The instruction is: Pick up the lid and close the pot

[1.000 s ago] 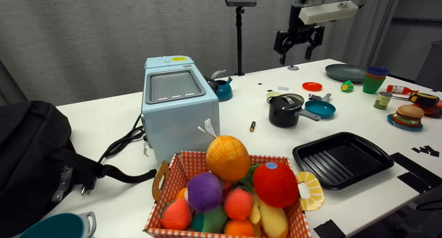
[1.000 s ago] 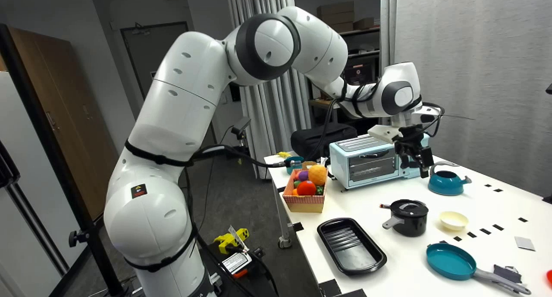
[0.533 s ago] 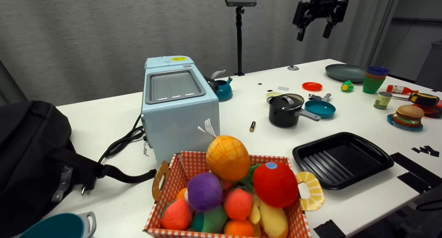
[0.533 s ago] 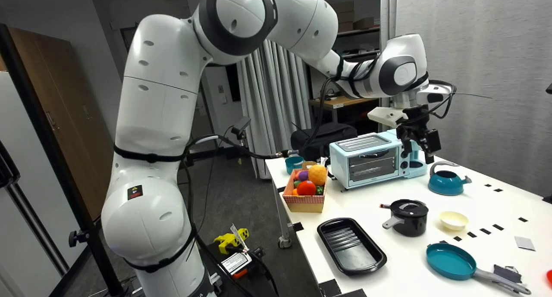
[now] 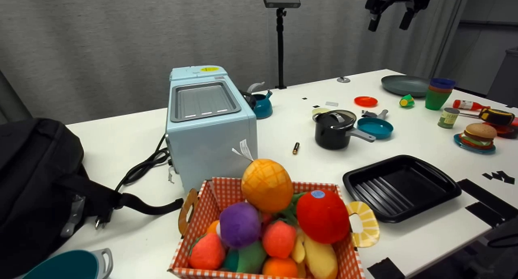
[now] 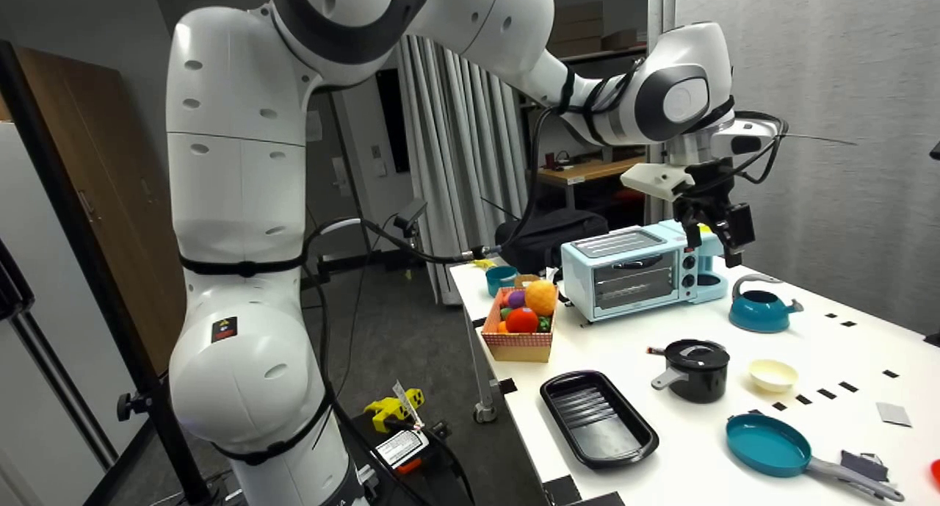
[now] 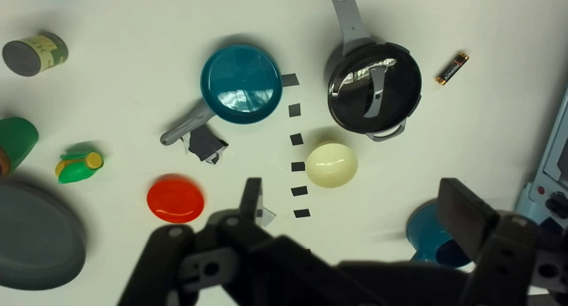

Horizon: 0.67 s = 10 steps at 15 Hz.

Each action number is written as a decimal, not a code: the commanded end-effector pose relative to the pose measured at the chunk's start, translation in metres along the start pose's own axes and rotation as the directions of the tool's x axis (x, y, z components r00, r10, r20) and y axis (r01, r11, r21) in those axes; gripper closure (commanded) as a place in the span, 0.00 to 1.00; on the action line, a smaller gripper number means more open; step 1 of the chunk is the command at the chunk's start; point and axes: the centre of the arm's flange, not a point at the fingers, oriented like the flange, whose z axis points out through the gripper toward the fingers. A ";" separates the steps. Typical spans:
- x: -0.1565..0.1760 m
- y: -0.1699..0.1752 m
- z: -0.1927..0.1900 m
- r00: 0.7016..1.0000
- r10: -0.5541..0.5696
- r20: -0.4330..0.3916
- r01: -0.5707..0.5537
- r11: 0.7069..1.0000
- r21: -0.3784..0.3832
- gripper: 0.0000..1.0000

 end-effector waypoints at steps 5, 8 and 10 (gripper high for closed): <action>-0.002 0.000 0.003 1.000 -0.002 0.005 0.002 1.000 -0.001 0.00; -0.002 -0.001 0.003 1.000 -0.002 0.006 0.002 1.000 -0.001 0.00; -0.002 -0.001 0.003 1.000 -0.002 0.006 0.002 1.000 -0.001 0.00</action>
